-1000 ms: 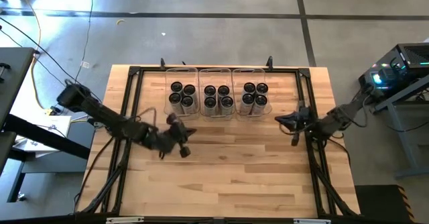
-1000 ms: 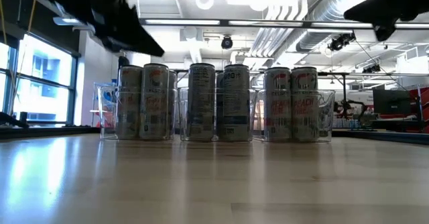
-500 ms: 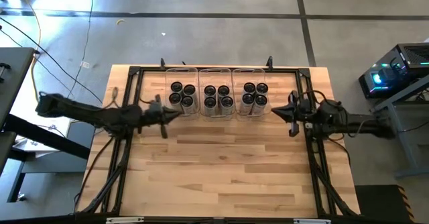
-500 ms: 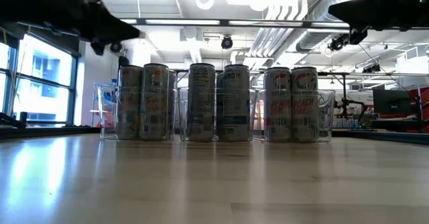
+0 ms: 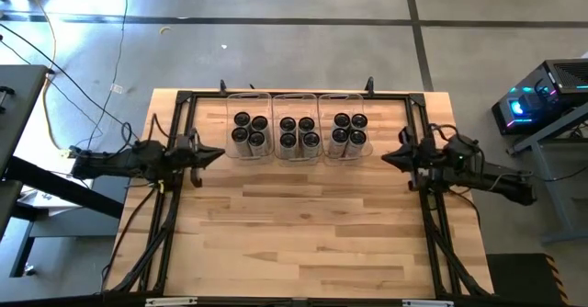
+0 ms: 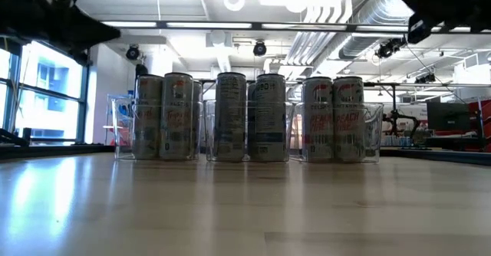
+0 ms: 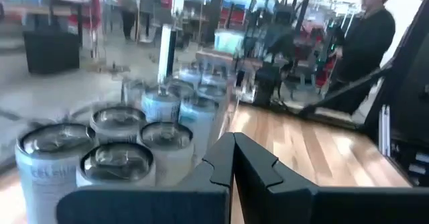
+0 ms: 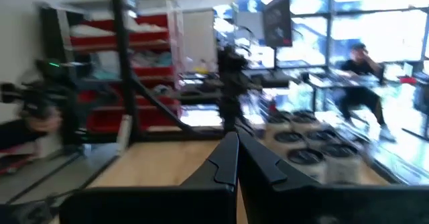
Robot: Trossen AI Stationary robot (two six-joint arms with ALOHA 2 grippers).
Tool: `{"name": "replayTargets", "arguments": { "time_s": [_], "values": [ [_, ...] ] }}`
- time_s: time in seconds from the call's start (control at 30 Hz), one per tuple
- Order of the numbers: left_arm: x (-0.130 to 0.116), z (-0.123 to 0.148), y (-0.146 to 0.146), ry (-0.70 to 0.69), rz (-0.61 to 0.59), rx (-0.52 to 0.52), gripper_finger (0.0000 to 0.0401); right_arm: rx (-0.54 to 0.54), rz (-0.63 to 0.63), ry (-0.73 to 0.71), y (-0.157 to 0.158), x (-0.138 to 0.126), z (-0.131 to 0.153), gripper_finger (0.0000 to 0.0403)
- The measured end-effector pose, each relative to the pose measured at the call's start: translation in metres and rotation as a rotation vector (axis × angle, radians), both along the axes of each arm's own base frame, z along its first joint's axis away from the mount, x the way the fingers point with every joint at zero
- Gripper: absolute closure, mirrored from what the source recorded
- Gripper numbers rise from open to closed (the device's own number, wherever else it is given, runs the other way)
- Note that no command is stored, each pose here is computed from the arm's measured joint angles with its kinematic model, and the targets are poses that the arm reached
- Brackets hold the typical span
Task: Sort soda cans
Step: Return to Home Position
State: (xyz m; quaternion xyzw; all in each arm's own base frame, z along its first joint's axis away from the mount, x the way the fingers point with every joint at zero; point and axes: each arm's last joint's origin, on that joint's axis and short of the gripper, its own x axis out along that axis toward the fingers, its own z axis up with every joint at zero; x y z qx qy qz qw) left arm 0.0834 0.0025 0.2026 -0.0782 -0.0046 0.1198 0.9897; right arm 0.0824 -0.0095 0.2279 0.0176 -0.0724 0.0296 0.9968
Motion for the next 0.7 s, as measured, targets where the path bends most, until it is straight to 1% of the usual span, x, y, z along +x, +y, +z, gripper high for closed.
{"name": "replayTargets", "arguments": {
  "time_s": [0.1,0.17,0.3,0.43,0.53,0.63,0.7],
  "values": [
    [0.002,-0.006,0.0,0.047,-0.002,-0.006,0.0401,-0.017,0.021,-0.031,0.002,-0.005,0.001,0.0403],
    [0.003,-0.01,0.0,0.065,-0.003,-0.001,0.0401,-0.011,0.018,-0.003,0.001,-0.002,-0.004,0.0403],
    [0.006,-0.021,-0.001,0.077,-0.005,-0.005,0.0401,0.041,0.025,0.02,0.0,0.004,-0.021,0.0403],
    [0.008,-0.029,-0.001,0.069,-0.007,0.002,0.0401,0.087,0.016,-0.031,-0.002,0.01,-0.037,0.0403],
    [0.01,-0.026,-0.001,0.021,-0.021,0.038,0.0401,0.087,0.024,-0.09,-0.002,0.01,-0.038,0.0403],
    [0.01,-0.021,-0.002,-0.047,-0.051,0.109,0.0401,0.063,0.033,-0.125,-0.001,0.01,-0.035,0.0403],
    [0.011,-0.021,-0.002,-0.07,-0.047,0.155,0.0401,0.061,0.015,-0.125,-0.001,0.01,-0.035,0.0403]
  ]
}}
